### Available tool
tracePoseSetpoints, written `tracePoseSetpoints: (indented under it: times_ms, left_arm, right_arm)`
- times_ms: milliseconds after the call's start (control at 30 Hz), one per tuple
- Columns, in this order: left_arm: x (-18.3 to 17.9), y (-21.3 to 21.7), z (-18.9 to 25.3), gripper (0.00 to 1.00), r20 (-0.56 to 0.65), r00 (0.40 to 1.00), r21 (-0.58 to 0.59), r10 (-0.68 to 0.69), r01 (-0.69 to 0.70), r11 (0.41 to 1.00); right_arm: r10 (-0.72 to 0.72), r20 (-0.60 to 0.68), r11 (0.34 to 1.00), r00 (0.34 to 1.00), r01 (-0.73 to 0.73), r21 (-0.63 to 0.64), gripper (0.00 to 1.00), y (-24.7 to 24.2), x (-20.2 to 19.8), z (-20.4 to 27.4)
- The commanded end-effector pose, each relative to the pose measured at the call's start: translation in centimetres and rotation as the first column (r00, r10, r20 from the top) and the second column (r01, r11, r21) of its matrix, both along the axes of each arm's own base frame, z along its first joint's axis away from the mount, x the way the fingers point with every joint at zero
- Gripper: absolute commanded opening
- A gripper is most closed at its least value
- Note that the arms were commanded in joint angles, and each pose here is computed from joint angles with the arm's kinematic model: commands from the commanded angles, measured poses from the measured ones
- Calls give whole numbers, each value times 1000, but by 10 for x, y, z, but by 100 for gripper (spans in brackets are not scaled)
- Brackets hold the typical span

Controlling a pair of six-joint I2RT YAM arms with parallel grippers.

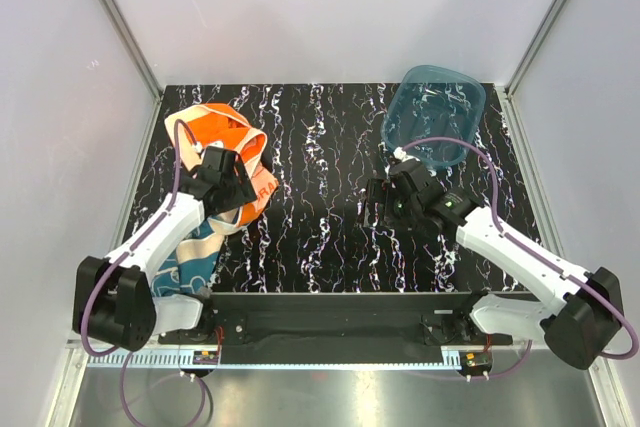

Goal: Roll the towels
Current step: Move the towel to the center of the board

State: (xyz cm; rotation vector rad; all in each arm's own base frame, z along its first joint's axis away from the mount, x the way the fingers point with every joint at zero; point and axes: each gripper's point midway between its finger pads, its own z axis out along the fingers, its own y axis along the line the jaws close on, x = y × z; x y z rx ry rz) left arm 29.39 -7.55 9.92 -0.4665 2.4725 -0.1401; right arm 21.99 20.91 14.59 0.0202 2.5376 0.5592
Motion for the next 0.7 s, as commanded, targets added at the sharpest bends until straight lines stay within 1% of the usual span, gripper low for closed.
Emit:
tracePoseSetpoints:
  times_ms: [0, 67, 100, 167, 200, 267, 300, 400, 433, 533, 567, 600, 633, 667]
  left_arm:
    - [-5, -10, 0, 68, 20, 999, -25, -30, 30, 999]
    - [-7, -16, -4, 68, 12, 999, -25, -47, 47, 999]
    - [-7, -16, -7, 65, 5, 999, -15, -47, 47, 999]
    - [-7, -21, -12, 49, -4, 998, -11, -57, 57, 998]
    - [-6, -21, -13, 29, -7, 998, -4, -55, 55, 998]
    - [-3, -24, -17, 0, -19, 998, 6, -61, 61, 998]
    - [-3, -24, -17, 0, -28, 998, 18, -56, 56, 998]
    - [10, -39, 8, 0, 17, 997, 1, -79, 79, 997]
    - [27, -51, 38, 0, 82, 993, -28, -84, 86, 996]
    - [40, -80, 81, 0, 128, 984, -60, -127, 135, 989]
    - [53, -100, 129, 0, 224, 964, -95, -146, 171, 981]
    - [53, -108, 140, 0, 221, 963, -97, -156, 181, 979]
    - [54, -117, 157, 0, 245, 955, -101, -168, 197, 975]
    - [56, -135, 204, 0, 339, 924, -114, -178, 228, 967]
  right_arm:
    - [-5, 8, 999, 1000, 5, 44, 100, 1, -4, 7]
    - [5, -6, 998, 1000, -5, 66, 100, 3, -10, 8]
    - [5, -8, 998, 1000, -5, 64, 100, 3, -10, 7]
    - [3, -13, 998, 1000, -2, 67, 100, 1, -14, 7]
    - [-2, -13, 998, 1000, 3, 68, 100, -1, -15, 7]
    - [-6, -12, 997, 1000, 7, 74, 100, -3, -17, 9]
    - [-10, -16, 997, 1000, 11, 71, 100, -4, -19, 9]
    - [-26, -14, 998, 1000, 26, 65, 100, -11, -23, 9]
    - [-27, -13, 998, 1000, 27, 65, 100, -12, -25, 9]
    - [-63, 13, 998, 998, 62, 29, 100, -23, -22, 14]
    - [-61, 24, 998, 998, 61, 16, 100, -25, -21, 17]
    - [-68, 23, 998, 997, 69, -6, 100, -30, -22, 19]
    - [-68, 59, 997, 996, 69, -17, 100, -33, -18, 30]
    - [-70, 82, 997, 994, 72, -18, 100, -36, -17, 38]
